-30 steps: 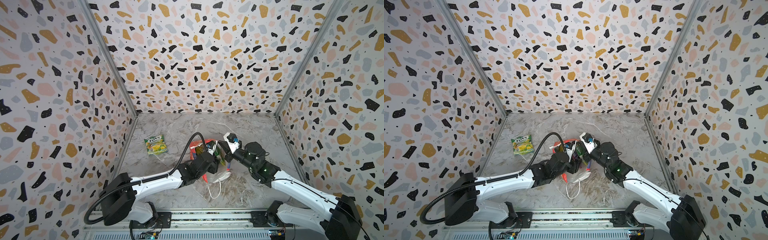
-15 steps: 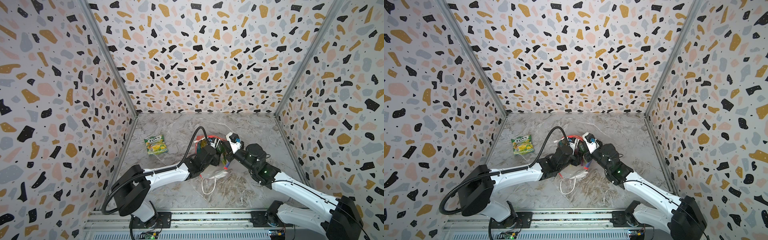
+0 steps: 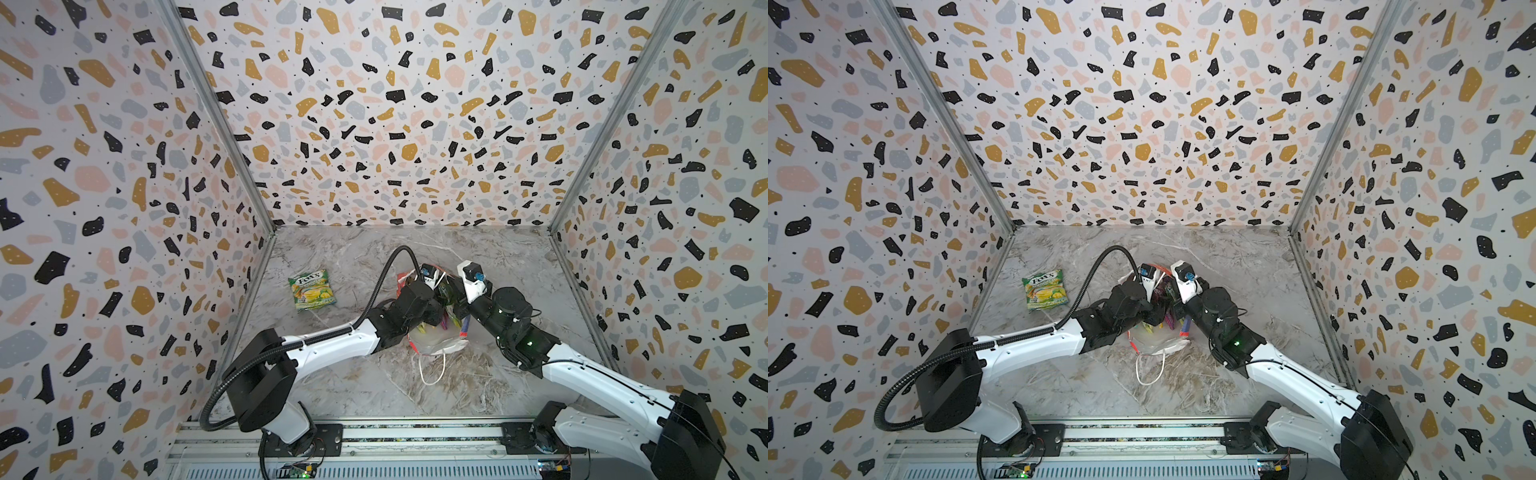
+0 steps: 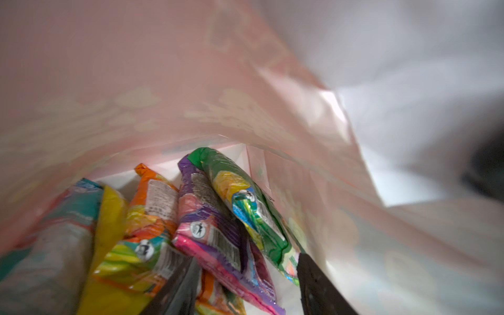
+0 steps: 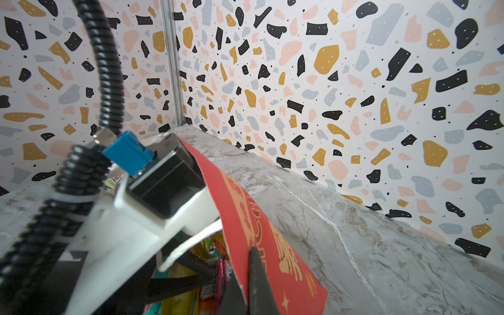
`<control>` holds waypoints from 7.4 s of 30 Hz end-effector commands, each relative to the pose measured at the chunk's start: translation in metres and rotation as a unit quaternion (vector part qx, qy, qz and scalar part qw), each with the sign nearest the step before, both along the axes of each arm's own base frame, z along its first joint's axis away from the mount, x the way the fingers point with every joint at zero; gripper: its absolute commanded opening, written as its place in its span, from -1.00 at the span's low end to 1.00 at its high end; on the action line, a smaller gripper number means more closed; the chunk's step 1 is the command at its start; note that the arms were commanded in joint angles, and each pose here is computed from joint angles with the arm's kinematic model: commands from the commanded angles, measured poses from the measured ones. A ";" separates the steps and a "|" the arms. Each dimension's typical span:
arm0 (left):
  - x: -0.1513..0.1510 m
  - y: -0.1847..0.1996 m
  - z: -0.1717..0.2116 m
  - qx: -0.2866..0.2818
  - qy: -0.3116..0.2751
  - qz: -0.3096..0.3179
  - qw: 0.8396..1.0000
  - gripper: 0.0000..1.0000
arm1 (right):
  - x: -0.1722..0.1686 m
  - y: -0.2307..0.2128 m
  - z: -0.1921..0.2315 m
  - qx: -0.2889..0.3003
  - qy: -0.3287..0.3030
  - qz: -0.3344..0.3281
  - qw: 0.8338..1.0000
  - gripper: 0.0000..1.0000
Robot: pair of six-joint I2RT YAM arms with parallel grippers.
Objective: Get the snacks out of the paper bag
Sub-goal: 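Close the left gripper on the green striped snack pack inside the bag, then pull the green snack pack out of the bag with the left gripper, then lower the green snack pack beside the Fox's bag and open the left gripper, then raise the left gripper and move it back toward the bag mouth, then lower the left gripper into the bag toward the purple snack pack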
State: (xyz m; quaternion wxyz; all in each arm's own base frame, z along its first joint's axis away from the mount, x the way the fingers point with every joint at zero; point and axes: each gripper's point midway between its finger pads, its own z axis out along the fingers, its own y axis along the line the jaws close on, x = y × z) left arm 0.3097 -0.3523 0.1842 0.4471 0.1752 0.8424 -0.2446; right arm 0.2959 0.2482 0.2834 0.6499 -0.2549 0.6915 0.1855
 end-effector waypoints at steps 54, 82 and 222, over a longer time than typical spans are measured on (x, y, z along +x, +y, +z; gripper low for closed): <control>-0.035 0.024 0.053 0.020 -0.057 -0.076 0.995 -1.00 | 0.024 -0.035 0.020 0.061 0.002 -0.075 0.995 -1.00; -0.035 0.145 0.202 0.059 -0.195 0.068 0.977 -1.00 | 0.024 -0.039 0.024 0.071 0.001 -0.075 0.995 -1.00; -0.110 0.038 0.110 -0.045 -0.169 -0.171 0.970 0.50 | 0.045 -0.027 0.027 0.061 0.027 -0.071 0.995 -1.00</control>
